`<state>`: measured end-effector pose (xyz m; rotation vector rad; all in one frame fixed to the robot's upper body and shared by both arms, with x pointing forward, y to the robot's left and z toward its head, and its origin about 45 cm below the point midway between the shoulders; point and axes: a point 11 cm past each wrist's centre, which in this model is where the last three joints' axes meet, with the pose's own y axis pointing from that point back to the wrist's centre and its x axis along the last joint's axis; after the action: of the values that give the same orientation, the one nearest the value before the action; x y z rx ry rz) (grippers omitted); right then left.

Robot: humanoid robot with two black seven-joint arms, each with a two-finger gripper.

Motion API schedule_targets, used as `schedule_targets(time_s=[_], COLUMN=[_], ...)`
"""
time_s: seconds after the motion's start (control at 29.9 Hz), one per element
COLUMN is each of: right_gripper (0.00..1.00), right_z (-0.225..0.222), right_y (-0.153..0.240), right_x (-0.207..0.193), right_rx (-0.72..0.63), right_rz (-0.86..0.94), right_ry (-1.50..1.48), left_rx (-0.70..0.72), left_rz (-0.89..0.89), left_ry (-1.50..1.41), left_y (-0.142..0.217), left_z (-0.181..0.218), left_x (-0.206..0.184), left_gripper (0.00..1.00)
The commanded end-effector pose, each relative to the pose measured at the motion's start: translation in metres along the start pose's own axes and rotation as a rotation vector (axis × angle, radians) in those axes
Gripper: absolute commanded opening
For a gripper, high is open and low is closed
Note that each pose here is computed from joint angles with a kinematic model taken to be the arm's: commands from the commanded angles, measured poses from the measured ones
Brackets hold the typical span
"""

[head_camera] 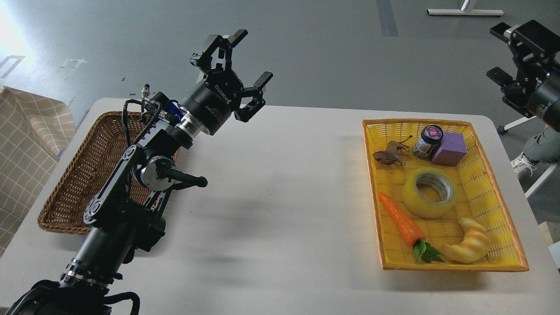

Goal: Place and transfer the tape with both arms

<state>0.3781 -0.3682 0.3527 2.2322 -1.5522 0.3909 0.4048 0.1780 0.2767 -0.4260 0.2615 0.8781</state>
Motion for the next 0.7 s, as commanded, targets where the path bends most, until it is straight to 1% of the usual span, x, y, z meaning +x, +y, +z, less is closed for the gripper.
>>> schedule_targets(time_s=[0.0,0.07,0.1,0.17,0.27,0.4,0.57,0.67], right_gripper=[1.0,1.0,1.0,1.0,1.0,1.0,1.0,1.0], right_z=[0.017,0.024,0.031,0.034,0.033,0.043,0.038,0.029], right_y=[0.019,0.024,0.03,0.035,0.037,0.036,0.029,0.033], right_x=[0.016,0.015,0.019,0.022,0.014,0.006,0.001,0.008], right_rx=[-0.097,-0.124,-0.157,-0.171,-0.11,-0.111,-0.076,-0.053], right_rz=[-0.014,-0.026,-0.027,-0.032,-0.079,-0.096,-0.085,-0.055], right_ry=[0.094,0.111,0.16,0.256,0.371,0.562,0.512,0.501], left_rx=[0.002,0.002,0.002,0.004,0.004,0.008,0.007,0.001], left_rz=[0.006,0.011,0.014,0.021,0.031,0.05,0.053,0.06], left_ry=[0.0,0.0,0.0,-0.001,0.002,0.006,0.001,-0.003], left_y=[0.0,0.0,0.0,0.0,0.001,0.003,0.005,0.006], left_z=[-0.001,-0.001,-0.001,-0.001,-0.002,-0.004,-0.003,-0.002], left_x=[0.001,0.001,0.002,0.003,0.004,0.006,0.008,0.01], left_gripper=[0.98,0.98,0.98,0.98,0.98,0.98,0.98,0.98])
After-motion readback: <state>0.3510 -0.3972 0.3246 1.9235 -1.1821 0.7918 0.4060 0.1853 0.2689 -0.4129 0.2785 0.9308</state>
